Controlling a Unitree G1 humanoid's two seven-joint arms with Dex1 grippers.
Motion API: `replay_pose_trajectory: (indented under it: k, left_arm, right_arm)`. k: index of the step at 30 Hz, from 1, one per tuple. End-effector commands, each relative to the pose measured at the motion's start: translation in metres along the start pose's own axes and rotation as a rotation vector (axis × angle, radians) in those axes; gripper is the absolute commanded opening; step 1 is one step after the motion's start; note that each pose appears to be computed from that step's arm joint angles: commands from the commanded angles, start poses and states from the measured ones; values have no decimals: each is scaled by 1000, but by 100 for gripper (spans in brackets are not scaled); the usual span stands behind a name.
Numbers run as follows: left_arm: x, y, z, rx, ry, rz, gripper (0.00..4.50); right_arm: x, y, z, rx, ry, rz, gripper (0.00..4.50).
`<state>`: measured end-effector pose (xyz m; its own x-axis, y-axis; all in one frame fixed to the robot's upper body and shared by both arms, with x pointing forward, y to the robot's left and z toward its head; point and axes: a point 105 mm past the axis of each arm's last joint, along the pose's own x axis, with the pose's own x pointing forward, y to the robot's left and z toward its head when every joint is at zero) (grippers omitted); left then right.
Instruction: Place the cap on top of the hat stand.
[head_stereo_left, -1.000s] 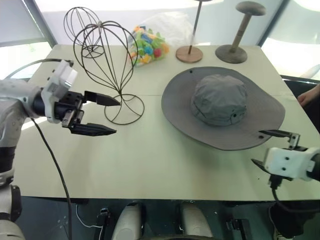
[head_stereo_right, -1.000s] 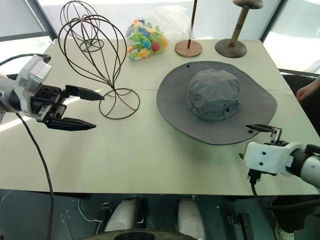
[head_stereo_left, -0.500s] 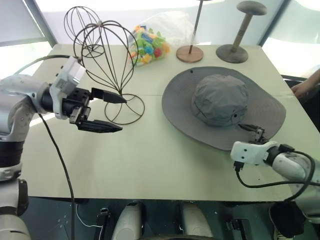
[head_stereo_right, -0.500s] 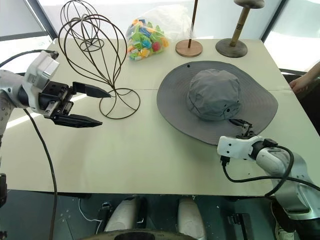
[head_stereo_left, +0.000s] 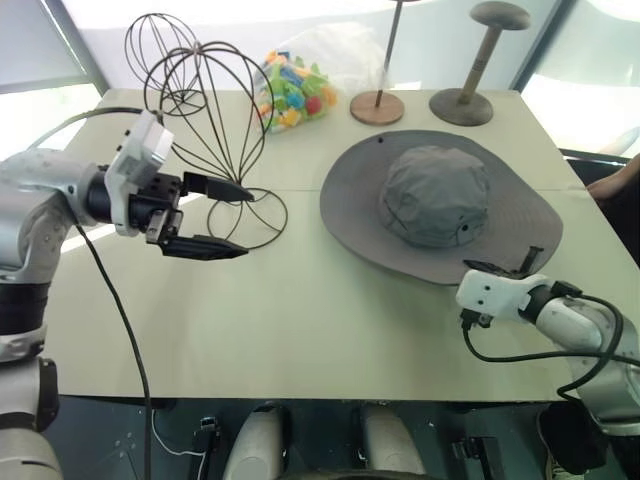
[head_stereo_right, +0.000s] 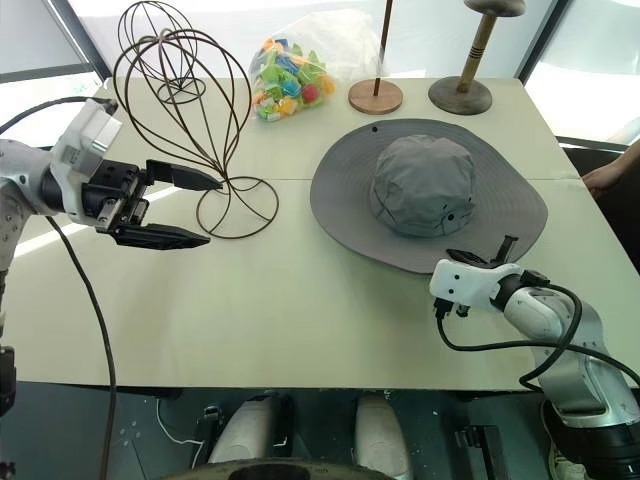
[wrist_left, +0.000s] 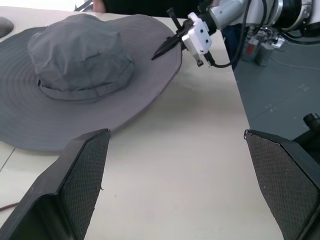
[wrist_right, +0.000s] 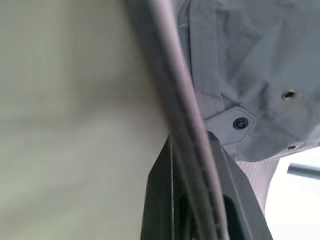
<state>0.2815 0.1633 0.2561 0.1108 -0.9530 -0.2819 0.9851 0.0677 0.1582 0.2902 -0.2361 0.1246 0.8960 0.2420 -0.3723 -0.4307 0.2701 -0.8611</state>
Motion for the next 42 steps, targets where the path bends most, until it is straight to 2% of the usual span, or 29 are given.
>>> replay_pose_trajectory:
  k: [1,5,10,15,20,24,28,35,39,42]
  left_arm:
    - [-12,-3,13,35,-37,65,450]
    - [-26,-11,22,16,-93,136,450]
    - [-46,-21,33,-9,-162,261,450]
    - [-73,-34,44,-48,-258,415,450]
    - [-95,-48,31,-89,-255,579,450]
    - [-104,-56,28,-108,-284,659,450]
    - [-116,-66,24,-126,-296,743,450]
    - [-149,-81,27,-140,-360,913,450]
    - [-153,-87,31,-133,-368,939,450]
    - [-153,-89,32,-129,-362,951,450]
  right_arm:
    - [-11,-42,21,204,-97,-122,3]
    - [-24,-90,41,424,-220,-161,3]
    - [-30,-163,68,507,-342,-199,3]
    - [-14,-226,115,527,-487,-217,3]
    - [6,-276,174,571,-645,-229,3]
    - [20,-289,212,553,-722,-224,3]
    - [31,-287,243,522,-783,-200,3]
    - [20,-292,299,509,-948,-195,3]
    - [13,-283,316,410,-1013,-203,3]
    - [9,-262,323,259,-1077,-234,3]
